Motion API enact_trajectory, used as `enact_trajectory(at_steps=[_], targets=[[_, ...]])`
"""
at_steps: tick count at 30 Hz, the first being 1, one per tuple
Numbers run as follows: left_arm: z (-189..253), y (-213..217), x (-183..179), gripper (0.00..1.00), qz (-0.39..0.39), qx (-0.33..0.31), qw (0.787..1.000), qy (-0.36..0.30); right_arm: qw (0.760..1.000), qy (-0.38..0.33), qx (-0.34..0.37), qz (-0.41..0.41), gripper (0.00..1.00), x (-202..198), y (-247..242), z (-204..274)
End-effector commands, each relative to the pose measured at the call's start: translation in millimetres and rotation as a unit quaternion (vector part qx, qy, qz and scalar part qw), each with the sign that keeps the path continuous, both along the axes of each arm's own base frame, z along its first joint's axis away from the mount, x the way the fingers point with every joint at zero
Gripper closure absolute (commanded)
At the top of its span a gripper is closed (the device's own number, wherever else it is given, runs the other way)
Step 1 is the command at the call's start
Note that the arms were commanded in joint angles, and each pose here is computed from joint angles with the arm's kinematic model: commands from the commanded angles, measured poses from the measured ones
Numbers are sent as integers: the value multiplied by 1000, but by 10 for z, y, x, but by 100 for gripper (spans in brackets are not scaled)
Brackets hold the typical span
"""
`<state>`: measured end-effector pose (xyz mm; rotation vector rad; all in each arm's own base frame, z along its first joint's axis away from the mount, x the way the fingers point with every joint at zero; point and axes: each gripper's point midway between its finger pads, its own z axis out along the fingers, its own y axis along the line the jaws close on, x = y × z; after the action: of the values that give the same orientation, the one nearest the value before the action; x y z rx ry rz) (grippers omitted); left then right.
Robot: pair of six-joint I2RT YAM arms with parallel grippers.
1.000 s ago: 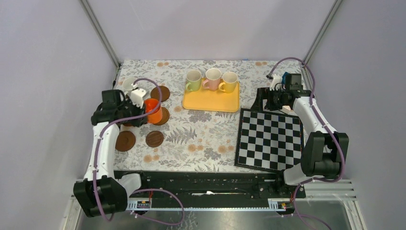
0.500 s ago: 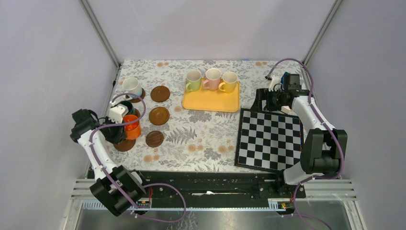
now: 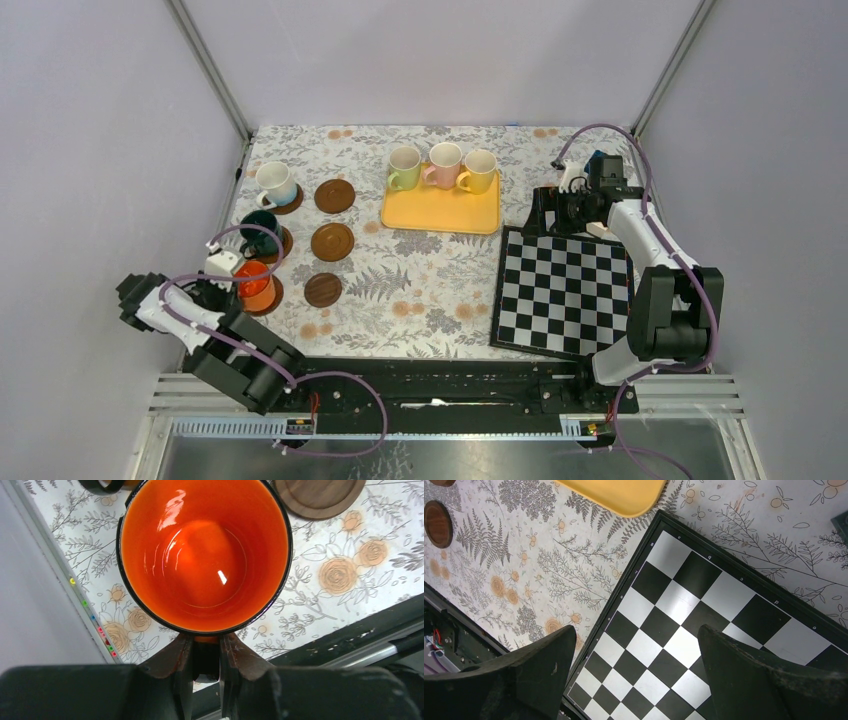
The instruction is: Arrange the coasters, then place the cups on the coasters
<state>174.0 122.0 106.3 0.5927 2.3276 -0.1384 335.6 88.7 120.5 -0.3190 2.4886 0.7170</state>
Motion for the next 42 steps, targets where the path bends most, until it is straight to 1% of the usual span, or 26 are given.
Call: enact_trajectory(at_steps=[1, 5, 10, 17, 22, 42], targets=[[123, 82, 160, 100, -41, 19, 994, -98, 1000, -12, -11, 9, 2, 52, 6, 67], [71, 153, 178, 100, -36, 6, 994, -106, 1000, -9, -12, 8, 2, 52, 3, 56], [-21, 123, 180, 100, -47, -5, 993, -110, 1000, -6, -16, 7, 2, 52, -12, 31], [-84, 241, 266, 100, -25, 5, 992, -127, 1000, -4, -21, 8, 2, 35, -25, 23], [-64, 344, 330, 100, -4, -12, 991, -133, 1000, -5, -21, 8, 2, 34, -27, 26], [-199, 262, 254, 100, -12, -36, 993, -108, 1000, -1, -24, 9, 2, 32, -34, 4]])
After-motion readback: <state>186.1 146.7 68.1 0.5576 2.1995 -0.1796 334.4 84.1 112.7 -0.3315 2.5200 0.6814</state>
